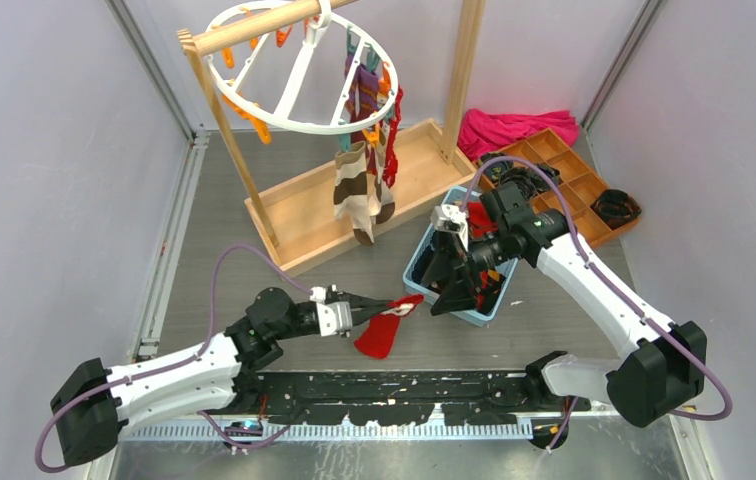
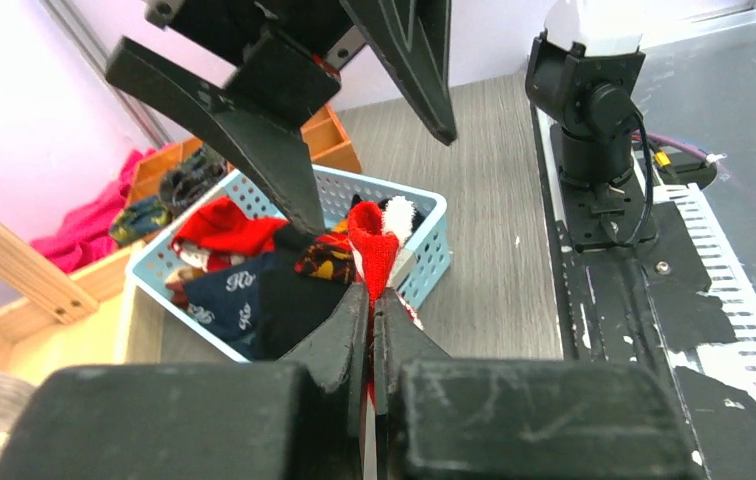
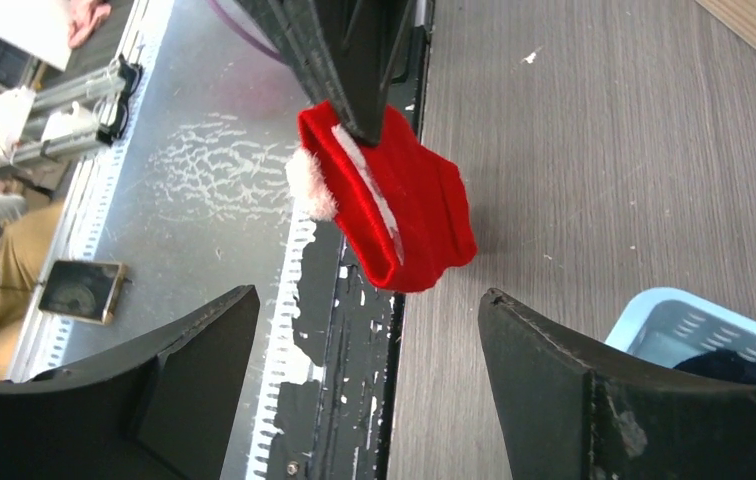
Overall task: Clip the socks to the hanger
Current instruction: Adjust the sock.
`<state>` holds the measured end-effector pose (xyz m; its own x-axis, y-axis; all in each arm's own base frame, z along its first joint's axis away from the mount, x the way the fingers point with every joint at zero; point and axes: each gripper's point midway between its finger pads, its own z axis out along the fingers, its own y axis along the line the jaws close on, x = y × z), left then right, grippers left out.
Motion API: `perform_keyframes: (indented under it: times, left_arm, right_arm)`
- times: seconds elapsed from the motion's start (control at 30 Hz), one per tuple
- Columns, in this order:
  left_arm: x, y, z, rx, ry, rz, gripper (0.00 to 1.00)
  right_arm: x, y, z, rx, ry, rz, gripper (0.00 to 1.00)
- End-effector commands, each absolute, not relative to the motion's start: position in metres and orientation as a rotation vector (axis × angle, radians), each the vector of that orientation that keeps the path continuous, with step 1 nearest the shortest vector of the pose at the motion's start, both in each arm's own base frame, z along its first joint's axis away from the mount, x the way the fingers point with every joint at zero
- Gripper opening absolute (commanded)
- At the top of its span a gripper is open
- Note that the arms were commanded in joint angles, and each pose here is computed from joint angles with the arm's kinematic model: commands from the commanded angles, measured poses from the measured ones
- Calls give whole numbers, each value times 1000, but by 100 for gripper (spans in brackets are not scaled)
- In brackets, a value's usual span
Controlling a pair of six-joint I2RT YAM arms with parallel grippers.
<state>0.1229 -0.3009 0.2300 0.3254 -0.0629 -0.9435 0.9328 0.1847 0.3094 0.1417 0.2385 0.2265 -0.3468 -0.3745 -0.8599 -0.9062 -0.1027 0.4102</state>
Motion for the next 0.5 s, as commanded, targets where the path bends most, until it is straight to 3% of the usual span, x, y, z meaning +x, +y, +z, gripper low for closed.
perform_keyframes:
  times: [0.0, 0.13, 0.27, 0.37, 0.47]
  left_arm:
    - [118, -305, 274, 1123, 770, -867, 0]
    - [118, -308, 278, 1063, 782, -931, 0]
    - [121, -309, 283, 992, 792, -975, 0]
    - [124, -310, 282, 962, 821, -996, 0]
    - [125, -311, 281, 950, 833, -1005, 0]
  right_arm:
    - [123, 239, 240, -1533, 1448, 1492, 86]
    - [111, 239, 241, -1613, 1357, 1495, 85]
    - [112, 241, 244, -1629, 1344, 1484, 76]
    - [115, 243, 246, -1630, 1348, 1476, 64]
    - [118, 244, 247, -1624, 1364, 1468, 45]
